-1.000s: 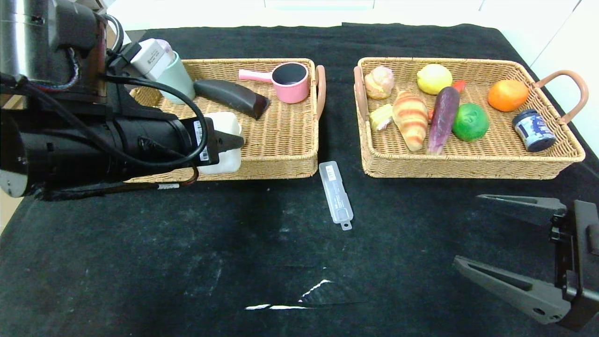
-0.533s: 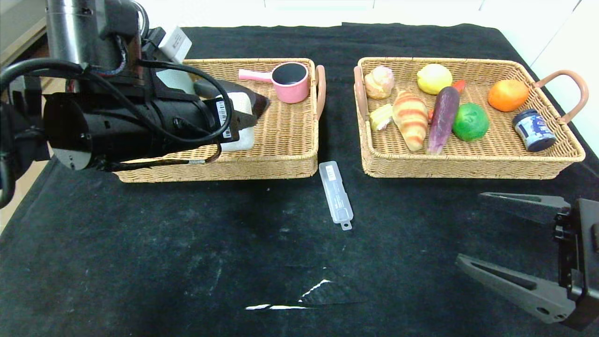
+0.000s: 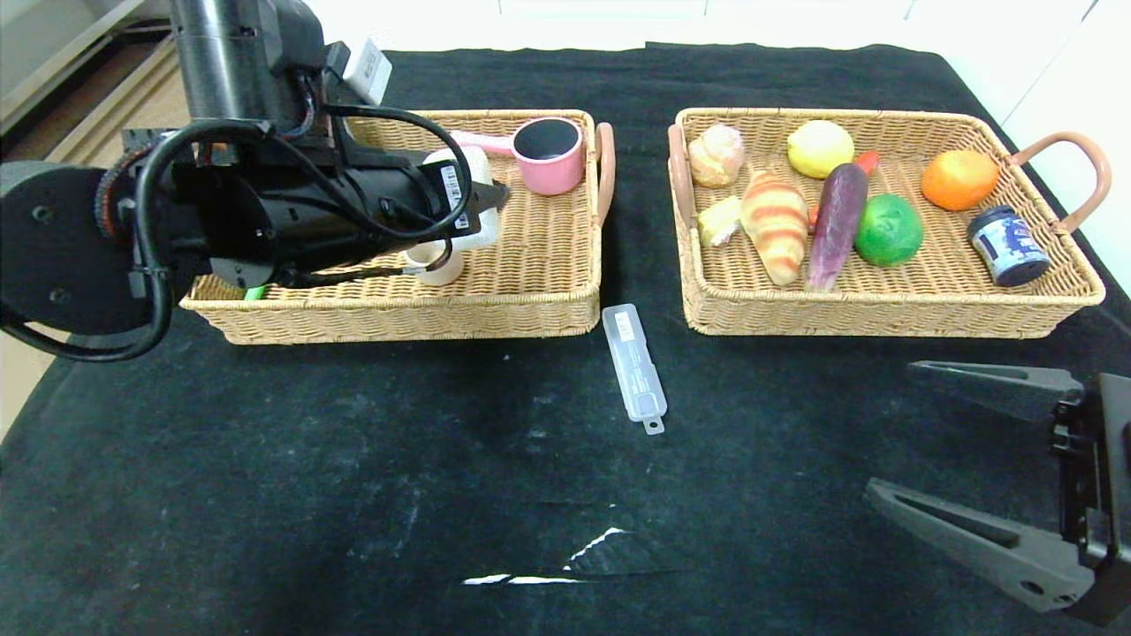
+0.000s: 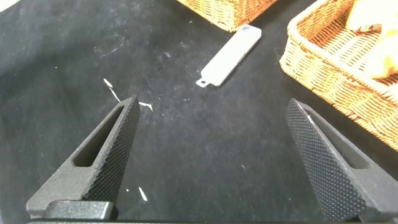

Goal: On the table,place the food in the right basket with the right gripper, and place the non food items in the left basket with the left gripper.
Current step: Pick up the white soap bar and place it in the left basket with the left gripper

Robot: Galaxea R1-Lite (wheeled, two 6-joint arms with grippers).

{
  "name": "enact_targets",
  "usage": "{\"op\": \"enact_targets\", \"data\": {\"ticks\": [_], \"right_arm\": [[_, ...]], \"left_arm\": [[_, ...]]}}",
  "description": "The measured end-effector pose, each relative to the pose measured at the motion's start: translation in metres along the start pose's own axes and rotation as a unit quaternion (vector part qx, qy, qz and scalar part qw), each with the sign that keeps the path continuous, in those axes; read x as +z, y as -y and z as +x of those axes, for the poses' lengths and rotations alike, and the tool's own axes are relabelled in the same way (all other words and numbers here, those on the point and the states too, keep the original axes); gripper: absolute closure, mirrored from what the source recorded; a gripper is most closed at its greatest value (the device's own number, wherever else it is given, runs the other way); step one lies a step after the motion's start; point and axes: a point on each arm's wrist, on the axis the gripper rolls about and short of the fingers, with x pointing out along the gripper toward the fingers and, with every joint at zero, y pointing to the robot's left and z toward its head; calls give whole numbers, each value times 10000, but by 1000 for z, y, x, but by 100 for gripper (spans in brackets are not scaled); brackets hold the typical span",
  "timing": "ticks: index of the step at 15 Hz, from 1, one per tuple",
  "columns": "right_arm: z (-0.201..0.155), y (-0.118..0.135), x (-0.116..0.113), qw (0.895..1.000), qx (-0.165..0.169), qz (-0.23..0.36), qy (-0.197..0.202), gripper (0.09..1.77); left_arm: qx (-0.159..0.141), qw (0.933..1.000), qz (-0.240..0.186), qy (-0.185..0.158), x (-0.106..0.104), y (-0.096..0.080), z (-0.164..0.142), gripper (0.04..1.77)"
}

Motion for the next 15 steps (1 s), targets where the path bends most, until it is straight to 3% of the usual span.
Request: {"op": "enact_targets", "data": {"ticks": [11,15], "right_arm": [[-2,0,1,10000,-17,-20,38,15],[-3,-1,1,10000,-14,-21,46,15]], "left_arm": [[67,9998,140,-132,-9,-2,19,80],[66,9997,182,-136,-9,-3,19,53]]}}
